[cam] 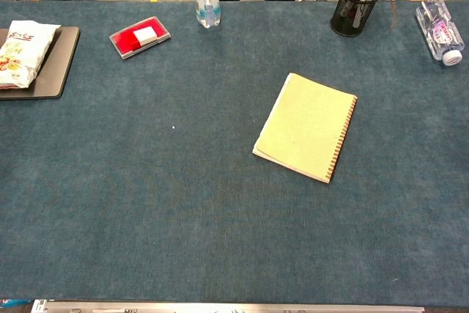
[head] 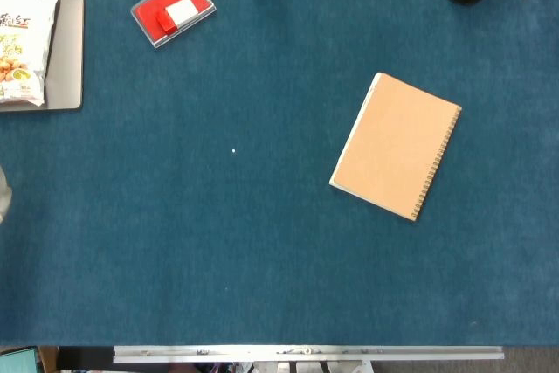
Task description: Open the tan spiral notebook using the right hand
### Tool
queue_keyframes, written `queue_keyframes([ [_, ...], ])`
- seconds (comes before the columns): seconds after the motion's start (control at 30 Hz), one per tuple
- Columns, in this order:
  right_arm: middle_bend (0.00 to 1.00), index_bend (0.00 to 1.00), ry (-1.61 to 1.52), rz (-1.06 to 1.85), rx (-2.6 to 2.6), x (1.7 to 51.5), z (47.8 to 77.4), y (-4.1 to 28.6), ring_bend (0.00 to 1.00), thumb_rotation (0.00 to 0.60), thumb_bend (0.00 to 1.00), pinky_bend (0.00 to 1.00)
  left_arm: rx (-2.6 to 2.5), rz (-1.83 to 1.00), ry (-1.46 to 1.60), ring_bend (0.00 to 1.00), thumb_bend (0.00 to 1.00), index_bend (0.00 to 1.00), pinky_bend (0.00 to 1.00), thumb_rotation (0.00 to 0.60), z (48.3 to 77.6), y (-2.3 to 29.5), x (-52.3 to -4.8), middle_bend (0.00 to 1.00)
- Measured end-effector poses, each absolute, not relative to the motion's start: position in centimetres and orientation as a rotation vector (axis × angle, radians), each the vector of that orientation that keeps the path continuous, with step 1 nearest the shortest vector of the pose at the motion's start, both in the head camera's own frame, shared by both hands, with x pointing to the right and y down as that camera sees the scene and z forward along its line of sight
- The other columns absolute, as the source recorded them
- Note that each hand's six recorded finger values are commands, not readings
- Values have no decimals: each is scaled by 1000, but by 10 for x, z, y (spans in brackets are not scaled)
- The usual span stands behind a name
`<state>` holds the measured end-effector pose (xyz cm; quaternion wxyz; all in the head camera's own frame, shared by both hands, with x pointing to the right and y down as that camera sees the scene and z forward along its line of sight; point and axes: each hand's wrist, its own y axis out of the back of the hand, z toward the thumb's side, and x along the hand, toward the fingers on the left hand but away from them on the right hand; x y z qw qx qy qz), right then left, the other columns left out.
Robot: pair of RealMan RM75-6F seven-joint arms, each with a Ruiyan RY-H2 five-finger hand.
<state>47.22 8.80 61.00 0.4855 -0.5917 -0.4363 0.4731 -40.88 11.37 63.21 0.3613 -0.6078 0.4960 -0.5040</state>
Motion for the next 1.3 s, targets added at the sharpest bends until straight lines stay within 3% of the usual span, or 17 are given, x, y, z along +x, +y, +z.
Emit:
queue_keyframes([
  [0.67,446,374,-1042,1148,-1446,467,613,88,416,600,195,604,-1569,-1271,1291,573,300,655,718,600,624,117,-406,611],
  [0.9,381,333,-1015,1143,-1449,463,617,87,303,600,192,391,-1568,-1273,1300,573,300,655,718,600,623,117,-406,611],
  [1.3,314,333,-922,1221,-1439,451,638,68,221,600,195,284,-1555,-1298,1291,573,300,655,718,600,627,116,-407,611],
])
